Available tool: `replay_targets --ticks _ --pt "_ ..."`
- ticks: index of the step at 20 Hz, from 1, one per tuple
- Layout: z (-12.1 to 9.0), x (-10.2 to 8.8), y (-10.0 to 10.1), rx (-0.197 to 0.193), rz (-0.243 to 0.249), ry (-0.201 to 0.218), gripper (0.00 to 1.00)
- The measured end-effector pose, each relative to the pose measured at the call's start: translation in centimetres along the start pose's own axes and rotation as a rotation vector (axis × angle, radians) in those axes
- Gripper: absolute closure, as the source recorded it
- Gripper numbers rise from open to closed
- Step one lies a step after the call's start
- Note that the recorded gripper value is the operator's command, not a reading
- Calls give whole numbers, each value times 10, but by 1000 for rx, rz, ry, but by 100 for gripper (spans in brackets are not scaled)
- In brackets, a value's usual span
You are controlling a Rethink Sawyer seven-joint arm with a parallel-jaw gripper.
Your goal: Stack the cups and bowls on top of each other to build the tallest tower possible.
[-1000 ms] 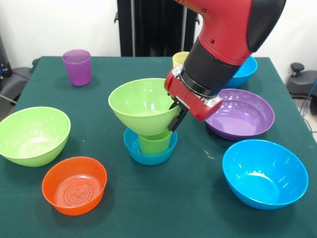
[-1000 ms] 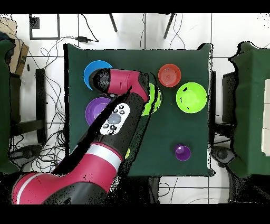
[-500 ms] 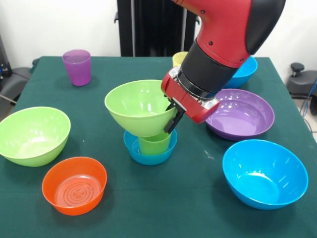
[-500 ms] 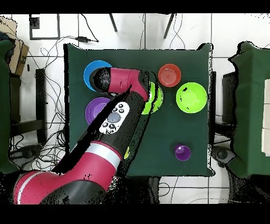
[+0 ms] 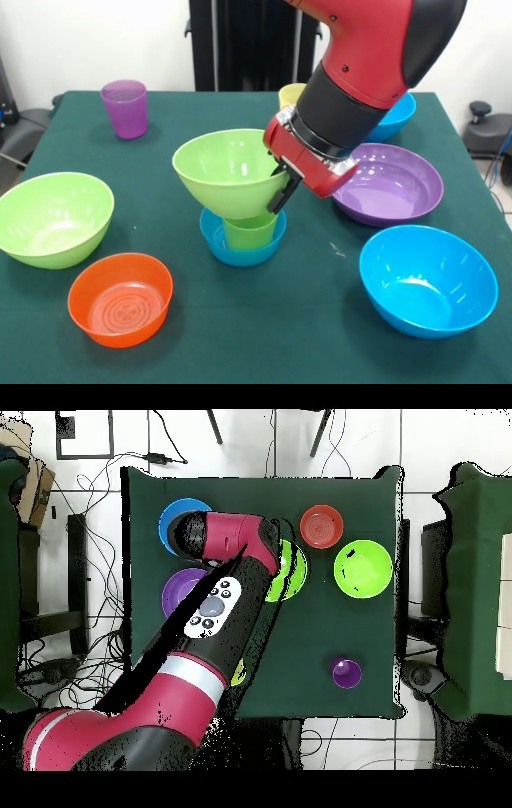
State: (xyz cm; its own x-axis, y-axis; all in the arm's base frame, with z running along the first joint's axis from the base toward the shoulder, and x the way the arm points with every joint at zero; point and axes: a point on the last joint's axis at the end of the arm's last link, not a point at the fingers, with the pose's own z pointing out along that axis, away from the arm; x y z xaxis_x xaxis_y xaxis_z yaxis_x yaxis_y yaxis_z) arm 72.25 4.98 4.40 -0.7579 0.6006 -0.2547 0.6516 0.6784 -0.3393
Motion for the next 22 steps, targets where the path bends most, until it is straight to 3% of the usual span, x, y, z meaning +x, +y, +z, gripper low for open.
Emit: replay_targets --ticks 10,22 --pt "-11 14 3 25 -14 41 100" --pt "-16 14 4 24 -16 39 100"
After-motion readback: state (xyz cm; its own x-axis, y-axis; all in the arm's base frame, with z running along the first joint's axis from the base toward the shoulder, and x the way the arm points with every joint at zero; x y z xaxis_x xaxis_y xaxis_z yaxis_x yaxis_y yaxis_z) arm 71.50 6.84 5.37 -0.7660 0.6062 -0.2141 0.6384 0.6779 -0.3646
